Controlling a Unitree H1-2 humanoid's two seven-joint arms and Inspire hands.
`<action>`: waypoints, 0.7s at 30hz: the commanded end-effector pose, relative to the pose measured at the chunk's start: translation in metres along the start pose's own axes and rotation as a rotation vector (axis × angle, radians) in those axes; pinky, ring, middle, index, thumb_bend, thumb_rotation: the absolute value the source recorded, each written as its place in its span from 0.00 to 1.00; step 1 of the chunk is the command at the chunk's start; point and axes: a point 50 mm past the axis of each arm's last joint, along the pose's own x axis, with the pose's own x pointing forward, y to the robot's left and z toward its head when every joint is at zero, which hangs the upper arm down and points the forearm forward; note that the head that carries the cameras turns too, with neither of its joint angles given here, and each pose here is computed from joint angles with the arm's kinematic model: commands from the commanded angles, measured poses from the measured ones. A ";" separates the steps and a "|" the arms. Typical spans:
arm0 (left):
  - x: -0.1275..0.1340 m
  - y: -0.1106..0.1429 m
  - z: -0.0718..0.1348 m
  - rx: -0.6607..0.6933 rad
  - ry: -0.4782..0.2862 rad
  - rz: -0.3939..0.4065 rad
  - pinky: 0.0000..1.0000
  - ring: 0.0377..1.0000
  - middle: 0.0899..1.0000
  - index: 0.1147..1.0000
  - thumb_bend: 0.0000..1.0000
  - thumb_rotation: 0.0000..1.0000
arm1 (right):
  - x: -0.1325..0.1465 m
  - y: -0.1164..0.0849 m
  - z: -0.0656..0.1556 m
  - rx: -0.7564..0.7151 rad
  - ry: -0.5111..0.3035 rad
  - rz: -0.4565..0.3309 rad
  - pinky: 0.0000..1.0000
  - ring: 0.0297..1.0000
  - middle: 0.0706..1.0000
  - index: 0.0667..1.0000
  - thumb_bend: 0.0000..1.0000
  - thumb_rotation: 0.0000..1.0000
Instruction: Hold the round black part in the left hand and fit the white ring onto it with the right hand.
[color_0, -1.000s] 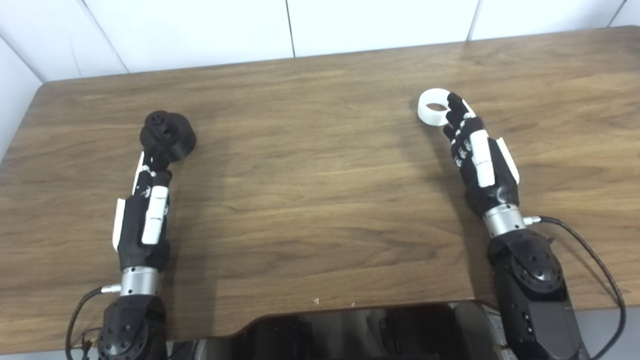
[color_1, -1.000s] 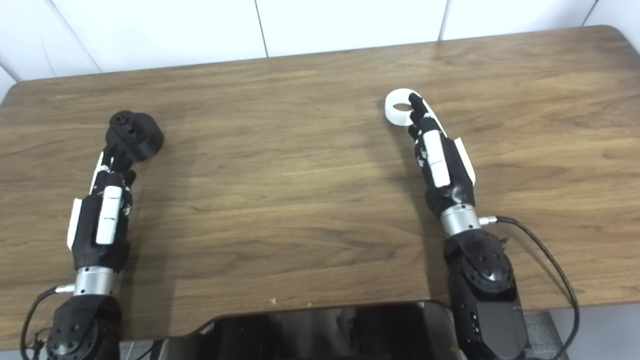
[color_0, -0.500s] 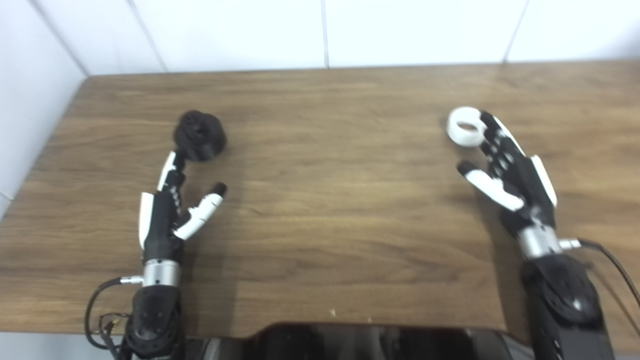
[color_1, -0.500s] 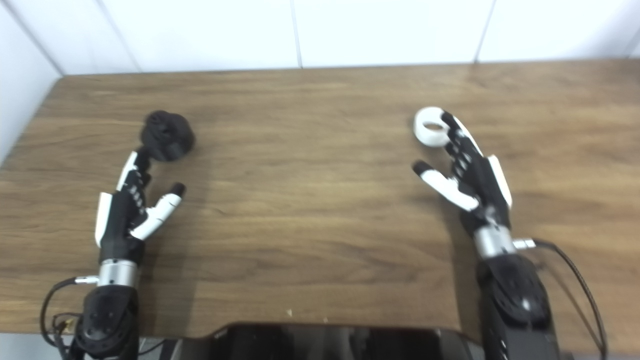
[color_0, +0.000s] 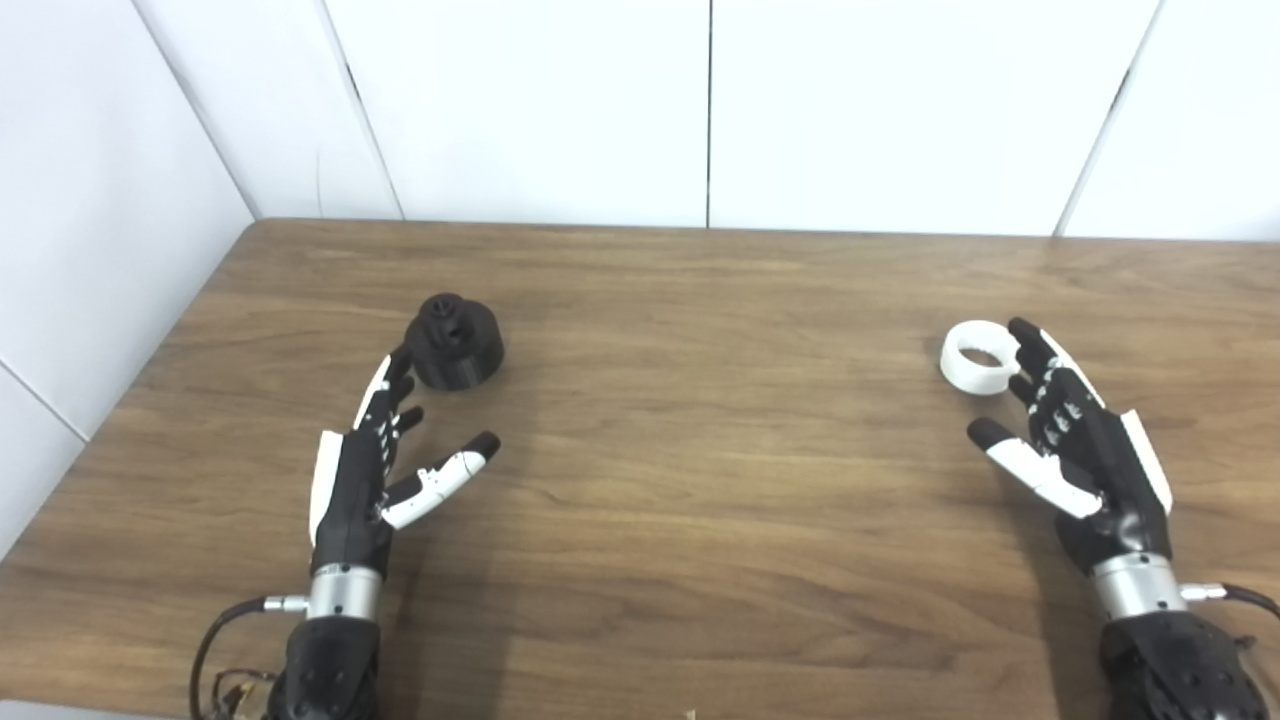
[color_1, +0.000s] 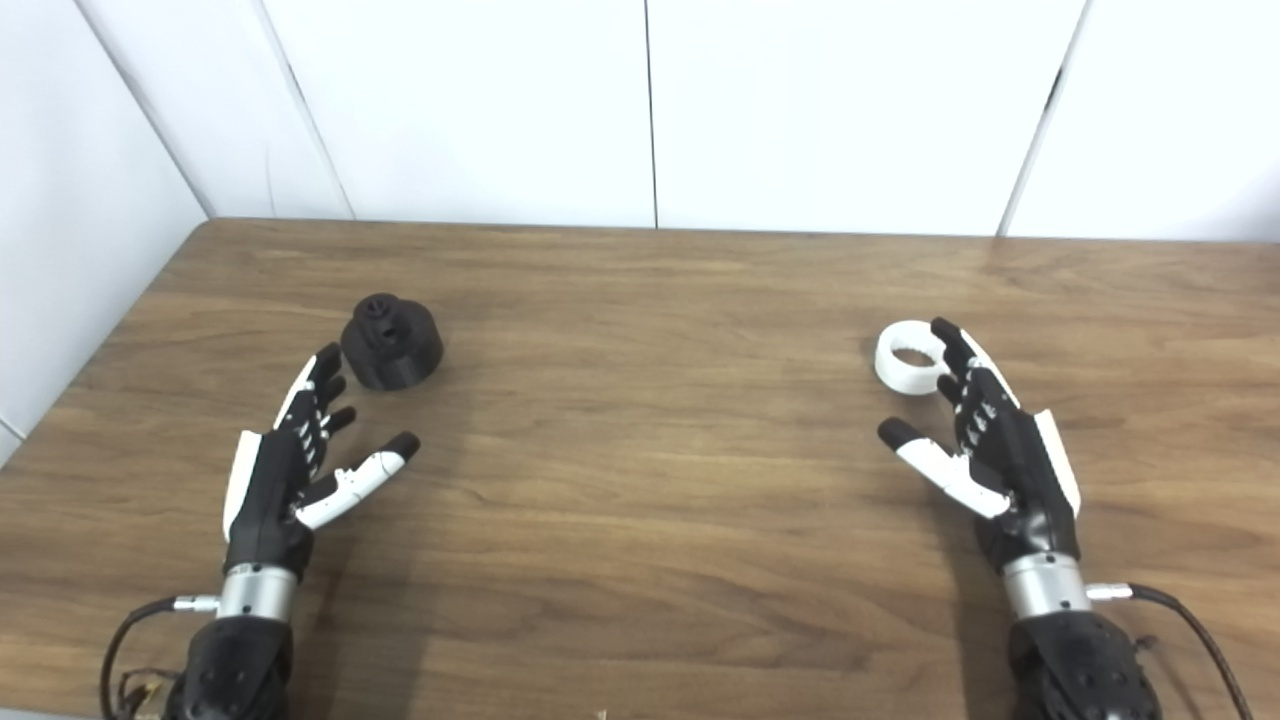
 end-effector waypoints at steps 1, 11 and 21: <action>0.012 0.011 0.010 0.034 -0.082 0.014 0.96 1.00 1.00 0.96 0.82 0.31 | 0.009 0.002 0.007 -0.030 -0.070 0.006 0.95 0.98 0.95 0.88 0.84 0.45; 0.027 0.027 0.014 0.138 -0.086 -0.014 0.99 1.00 1.00 0.96 0.81 0.26 | 0.008 -0.002 -0.002 -0.046 -0.071 0.017 0.94 0.97 0.95 0.89 0.84 0.44; 0.053 0.044 0.026 0.235 -0.054 -0.007 0.95 0.98 0.98 0.95 0.85 0.27 | 0.007 -0.005 -0.010 -0.049 -0.070 0.029 0.94 0.98 0.96 0.90 0.85 0.46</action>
